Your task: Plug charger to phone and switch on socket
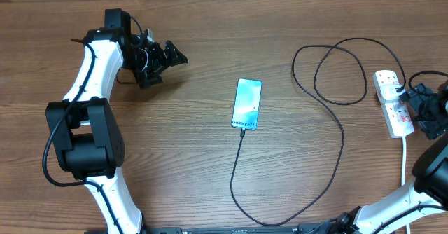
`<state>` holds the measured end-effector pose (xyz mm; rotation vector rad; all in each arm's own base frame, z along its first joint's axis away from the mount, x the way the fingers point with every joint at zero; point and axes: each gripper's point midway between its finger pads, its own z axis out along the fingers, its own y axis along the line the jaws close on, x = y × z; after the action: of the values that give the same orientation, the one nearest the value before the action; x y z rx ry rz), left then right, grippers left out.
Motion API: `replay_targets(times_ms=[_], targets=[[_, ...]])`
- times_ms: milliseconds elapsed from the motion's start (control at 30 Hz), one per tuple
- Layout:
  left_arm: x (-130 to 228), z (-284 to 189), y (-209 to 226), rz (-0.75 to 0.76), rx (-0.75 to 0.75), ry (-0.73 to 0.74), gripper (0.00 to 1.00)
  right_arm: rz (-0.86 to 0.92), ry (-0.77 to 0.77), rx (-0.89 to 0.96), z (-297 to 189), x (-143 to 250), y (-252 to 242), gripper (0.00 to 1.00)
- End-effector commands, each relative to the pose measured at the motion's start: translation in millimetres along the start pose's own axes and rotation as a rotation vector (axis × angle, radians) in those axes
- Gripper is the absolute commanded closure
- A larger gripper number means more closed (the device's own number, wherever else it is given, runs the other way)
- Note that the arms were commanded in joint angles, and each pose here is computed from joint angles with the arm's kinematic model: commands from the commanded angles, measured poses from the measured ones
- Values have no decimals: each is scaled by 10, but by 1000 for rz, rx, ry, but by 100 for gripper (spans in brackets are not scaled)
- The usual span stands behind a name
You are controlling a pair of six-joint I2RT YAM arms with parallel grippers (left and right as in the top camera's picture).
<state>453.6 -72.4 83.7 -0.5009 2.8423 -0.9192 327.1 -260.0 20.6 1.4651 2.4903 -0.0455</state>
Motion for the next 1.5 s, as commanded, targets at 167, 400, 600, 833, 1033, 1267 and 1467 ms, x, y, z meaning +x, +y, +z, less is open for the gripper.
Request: replay_targets(times_ms=[167, 400, 600, 833, 1033, 1267, 1467], targets=[[-15, -101, -113, 53, 8, -26, 0, -19, 89, -3, 159, 220, 29, 0], [-15, -101, -113, 53, 8, -26, 0, -18, 107, -8, 155, 262, 34, 0], [-15, -101, -113, 52, 8, -26, 0, -18, 122, -5, 153, 297, 25, 0], [-15, -101, -113, 53, 8, -26, 0, -17, 143, 4, 144, 348, 3, 0], [-15, -101, -113, 53, 8, -26, 1, -18, 129, 3, 149, 316, 6, 0], [-15, -101, -113, 53, 8, -26, 0, -17, 97, -9, 157, 233, 32, 0], [-15, -101, -114, 53, 8, -26, 0, -13, 86, -14, 156, 202, 42, 0]])
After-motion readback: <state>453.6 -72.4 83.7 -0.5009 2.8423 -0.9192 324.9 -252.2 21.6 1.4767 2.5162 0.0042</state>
